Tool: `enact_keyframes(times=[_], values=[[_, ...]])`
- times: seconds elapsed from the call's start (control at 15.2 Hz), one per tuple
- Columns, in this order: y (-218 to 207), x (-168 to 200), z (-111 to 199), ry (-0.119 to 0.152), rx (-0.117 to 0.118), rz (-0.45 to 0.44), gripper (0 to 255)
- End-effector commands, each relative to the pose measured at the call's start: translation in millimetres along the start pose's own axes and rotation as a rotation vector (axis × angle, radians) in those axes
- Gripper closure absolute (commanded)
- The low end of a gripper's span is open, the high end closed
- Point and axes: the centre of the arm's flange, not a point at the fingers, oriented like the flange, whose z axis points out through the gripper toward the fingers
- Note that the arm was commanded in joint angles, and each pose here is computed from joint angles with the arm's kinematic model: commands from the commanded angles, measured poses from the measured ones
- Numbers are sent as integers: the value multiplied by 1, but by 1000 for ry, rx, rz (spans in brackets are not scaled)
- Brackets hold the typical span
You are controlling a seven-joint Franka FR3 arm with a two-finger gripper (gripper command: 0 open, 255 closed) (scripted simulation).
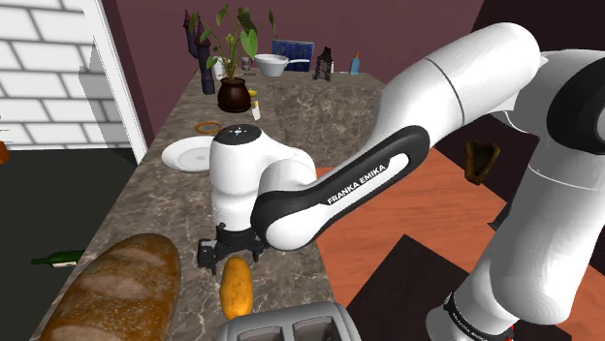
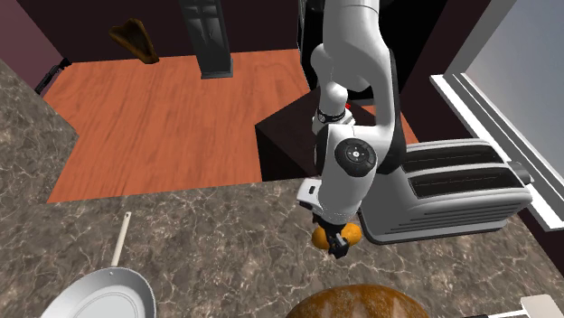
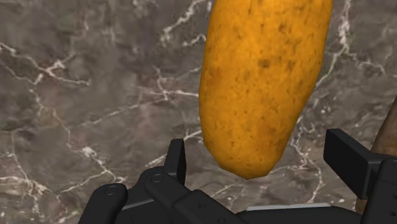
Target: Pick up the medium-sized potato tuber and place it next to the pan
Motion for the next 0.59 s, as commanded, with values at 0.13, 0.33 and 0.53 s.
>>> enact_keyframes(times=[0.13,0.33,0.53], values=[[0,-1,19,0,0,0,0],[0,-1,19,0,0,0,0],[0,-1,19,0,0,0,0]])
